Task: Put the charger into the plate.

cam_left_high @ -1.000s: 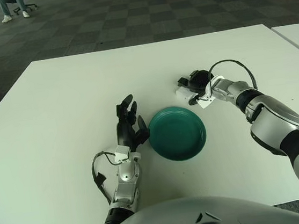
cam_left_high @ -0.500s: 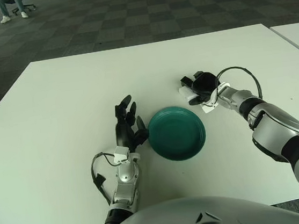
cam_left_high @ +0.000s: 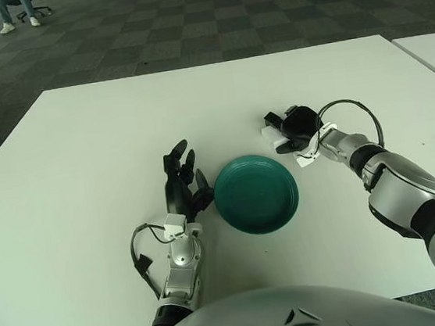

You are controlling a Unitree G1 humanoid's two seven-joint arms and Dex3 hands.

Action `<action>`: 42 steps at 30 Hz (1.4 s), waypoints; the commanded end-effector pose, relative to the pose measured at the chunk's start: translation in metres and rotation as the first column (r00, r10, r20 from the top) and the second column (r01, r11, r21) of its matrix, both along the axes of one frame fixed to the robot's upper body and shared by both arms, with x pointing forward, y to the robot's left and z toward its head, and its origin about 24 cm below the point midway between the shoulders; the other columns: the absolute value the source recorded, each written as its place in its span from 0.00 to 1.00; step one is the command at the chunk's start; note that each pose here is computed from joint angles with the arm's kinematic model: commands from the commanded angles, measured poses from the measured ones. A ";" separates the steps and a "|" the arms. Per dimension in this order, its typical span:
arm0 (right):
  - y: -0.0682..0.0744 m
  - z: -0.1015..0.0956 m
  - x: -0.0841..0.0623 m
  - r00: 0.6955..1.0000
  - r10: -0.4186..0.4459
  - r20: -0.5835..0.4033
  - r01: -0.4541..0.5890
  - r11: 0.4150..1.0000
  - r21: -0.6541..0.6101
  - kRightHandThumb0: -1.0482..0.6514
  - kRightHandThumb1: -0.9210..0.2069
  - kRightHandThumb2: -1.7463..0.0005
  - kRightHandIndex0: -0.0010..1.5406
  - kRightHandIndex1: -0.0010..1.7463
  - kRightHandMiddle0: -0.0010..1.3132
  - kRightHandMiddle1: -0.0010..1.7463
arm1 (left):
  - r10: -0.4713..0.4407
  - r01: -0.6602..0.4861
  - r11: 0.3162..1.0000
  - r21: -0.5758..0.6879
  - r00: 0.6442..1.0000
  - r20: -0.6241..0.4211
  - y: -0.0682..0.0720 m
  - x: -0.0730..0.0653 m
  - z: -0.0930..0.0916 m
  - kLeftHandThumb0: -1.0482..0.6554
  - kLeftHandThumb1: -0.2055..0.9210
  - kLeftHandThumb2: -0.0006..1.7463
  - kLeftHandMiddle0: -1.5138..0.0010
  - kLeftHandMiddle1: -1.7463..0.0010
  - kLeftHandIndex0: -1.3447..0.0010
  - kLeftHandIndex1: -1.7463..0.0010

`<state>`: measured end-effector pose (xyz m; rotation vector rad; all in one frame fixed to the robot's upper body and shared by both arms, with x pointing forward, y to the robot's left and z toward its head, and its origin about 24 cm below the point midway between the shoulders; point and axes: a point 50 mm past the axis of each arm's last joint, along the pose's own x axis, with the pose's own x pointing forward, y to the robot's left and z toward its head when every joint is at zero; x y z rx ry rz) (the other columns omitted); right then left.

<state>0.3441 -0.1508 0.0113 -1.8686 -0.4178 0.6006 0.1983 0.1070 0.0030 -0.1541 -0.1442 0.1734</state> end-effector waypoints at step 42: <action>0.028 0.114 0.004 0.984 0.136 -0.117 -0.039 0.799 0.601 0.34 0.49 0.28 0.70 1.00 0.44 1.00 | 0.004 -0.006 0.999 -0.052 0.999 -0.053 -0.011 -0.007 -0.015 0.08 1.00 0.56 0.68 0.99 0.96 0.48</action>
